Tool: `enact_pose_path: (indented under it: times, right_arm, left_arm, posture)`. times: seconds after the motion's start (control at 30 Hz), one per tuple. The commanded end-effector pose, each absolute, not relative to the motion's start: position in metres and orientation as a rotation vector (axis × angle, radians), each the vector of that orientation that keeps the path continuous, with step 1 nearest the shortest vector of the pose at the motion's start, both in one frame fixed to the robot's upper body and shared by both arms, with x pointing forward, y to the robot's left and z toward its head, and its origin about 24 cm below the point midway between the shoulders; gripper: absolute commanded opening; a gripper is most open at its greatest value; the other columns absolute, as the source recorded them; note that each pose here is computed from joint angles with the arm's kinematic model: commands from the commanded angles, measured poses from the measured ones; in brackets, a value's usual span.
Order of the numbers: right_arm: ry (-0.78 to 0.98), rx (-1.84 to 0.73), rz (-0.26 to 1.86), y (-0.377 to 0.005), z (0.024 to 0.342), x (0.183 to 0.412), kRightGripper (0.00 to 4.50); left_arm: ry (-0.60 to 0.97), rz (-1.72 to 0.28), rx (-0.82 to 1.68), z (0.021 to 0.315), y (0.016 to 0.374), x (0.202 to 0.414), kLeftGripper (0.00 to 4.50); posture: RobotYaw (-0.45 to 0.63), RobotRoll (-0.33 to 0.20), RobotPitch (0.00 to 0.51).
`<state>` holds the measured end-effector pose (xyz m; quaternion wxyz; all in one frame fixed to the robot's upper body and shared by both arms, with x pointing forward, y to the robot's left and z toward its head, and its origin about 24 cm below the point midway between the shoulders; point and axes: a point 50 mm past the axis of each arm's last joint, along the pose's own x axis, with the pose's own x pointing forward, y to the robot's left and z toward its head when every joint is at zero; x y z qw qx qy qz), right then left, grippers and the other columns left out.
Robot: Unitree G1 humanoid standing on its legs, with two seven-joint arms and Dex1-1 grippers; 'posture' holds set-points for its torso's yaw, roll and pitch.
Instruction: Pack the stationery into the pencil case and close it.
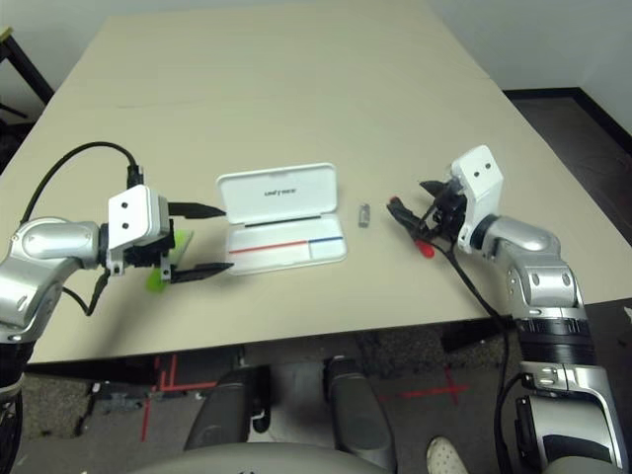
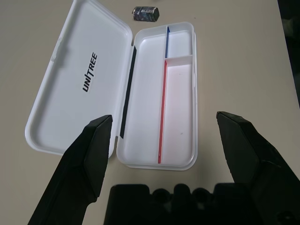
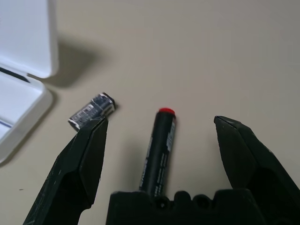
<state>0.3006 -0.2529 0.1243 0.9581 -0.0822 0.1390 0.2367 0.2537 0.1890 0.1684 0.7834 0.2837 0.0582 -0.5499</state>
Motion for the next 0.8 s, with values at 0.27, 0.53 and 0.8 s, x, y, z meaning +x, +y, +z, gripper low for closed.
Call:
enact_pose_path:
  times: [0.27,0.53,0.8]
  right_arm:
    - [0.447,-0.156,0.42,-0.248,0.112,0.308,4.5]
    - [0.569,-0.161,0.421,-0.242,0.094,0.314,4.5]
    - [0.601,-0.141,0.426,-0.243,0.093,0.315,2.81]
  left_arm:
    - [0.132,-1.22,0.661,0.182,0.19,0.246,4.47]
    - [0.142,-1.215,0.672,0.184,0.191,0.24,4.47]
    - [0.149,-1.211,0.676,0.186,0.192,0.239,4.5]
  posture:
    - [-0.03,0.0,0.152]
    - [0.0,0.0,0.154]
    - [0.01,0.0,0.155]
